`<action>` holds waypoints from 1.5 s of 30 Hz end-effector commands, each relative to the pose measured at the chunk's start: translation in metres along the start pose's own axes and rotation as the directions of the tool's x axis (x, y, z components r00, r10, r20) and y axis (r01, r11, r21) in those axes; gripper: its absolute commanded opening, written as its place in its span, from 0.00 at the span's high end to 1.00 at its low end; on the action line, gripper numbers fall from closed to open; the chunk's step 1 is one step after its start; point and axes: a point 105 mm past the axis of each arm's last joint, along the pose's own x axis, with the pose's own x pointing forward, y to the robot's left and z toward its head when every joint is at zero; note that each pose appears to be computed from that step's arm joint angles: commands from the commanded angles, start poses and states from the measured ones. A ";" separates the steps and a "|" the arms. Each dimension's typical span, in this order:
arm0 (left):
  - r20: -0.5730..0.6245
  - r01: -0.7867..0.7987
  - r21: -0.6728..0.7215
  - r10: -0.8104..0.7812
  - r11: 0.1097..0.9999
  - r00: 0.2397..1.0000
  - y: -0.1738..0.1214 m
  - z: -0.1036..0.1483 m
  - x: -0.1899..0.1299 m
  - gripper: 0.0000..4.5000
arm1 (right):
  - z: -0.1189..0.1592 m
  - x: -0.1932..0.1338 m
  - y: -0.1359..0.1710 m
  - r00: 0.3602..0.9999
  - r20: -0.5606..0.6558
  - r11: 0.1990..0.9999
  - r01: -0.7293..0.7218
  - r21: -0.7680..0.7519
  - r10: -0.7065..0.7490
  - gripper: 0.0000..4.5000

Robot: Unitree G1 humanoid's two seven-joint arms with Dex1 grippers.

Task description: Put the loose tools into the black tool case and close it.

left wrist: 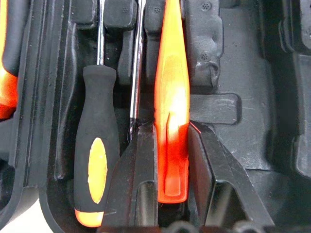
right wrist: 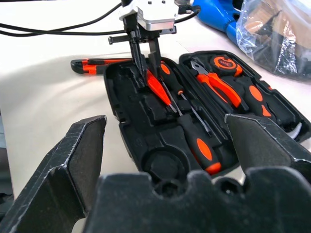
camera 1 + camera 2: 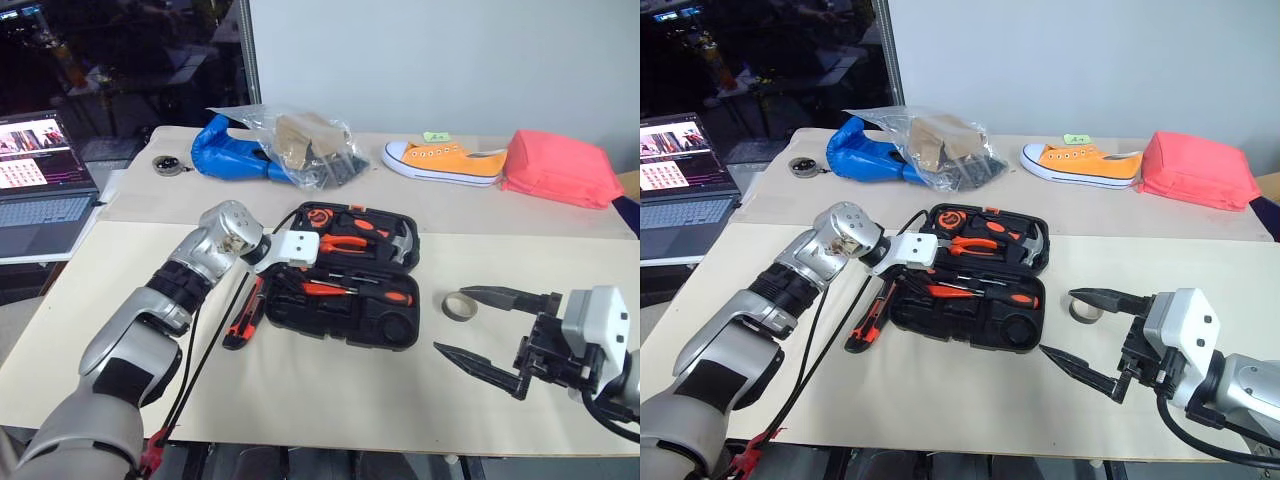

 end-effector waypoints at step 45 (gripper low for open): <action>-0.066 0.031 -0.007 -0.031 0.999 0.997 0.010 0.002 0.006 0.86 | 0.003 0.005 0.010 1.000 0.018 1.000 0.006 -0.026 -0.005 0.00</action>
